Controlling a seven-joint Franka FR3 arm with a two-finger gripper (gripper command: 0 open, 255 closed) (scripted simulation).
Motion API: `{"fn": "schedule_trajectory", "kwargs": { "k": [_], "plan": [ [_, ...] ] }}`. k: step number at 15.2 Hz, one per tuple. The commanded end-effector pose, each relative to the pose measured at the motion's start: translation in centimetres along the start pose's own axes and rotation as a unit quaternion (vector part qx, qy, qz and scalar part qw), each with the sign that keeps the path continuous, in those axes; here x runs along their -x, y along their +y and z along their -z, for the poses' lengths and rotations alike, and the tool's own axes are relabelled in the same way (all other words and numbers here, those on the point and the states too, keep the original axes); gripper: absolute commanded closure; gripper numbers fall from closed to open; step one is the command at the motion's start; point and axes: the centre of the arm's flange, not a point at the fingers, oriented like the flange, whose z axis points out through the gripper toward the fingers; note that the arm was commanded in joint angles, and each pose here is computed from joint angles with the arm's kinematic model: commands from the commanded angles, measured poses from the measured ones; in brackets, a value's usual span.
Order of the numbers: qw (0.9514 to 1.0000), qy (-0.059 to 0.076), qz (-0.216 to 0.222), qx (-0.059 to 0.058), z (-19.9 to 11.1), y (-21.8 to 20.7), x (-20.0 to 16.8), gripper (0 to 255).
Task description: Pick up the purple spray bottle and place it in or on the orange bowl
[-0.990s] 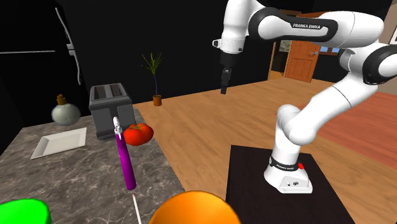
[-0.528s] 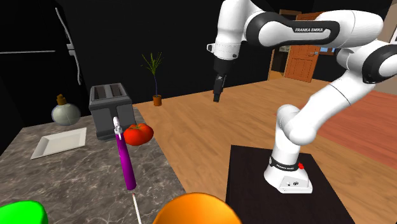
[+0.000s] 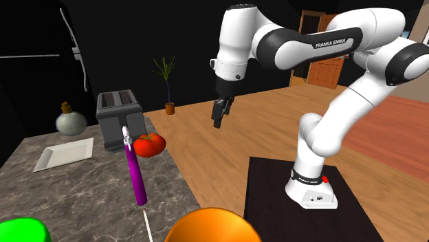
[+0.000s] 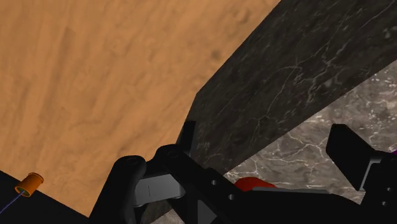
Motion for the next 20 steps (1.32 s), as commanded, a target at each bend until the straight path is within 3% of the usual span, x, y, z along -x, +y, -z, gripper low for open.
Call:
{"fn": "schedule_trajectory", "kwargs": {
  "k": [1,10,20],
  "plan": [
    [0.9999,0.005,-0.014,0.0,-0.3,-2.5,-1.0,0],
    [0.9973,0.024,-0.069,0.006,-2.4,-13.8,-4.3,0],
    [0.9905,0.046,-0.129,0.012,-4.6,-25.7,-9.6,0]
  ]
}}
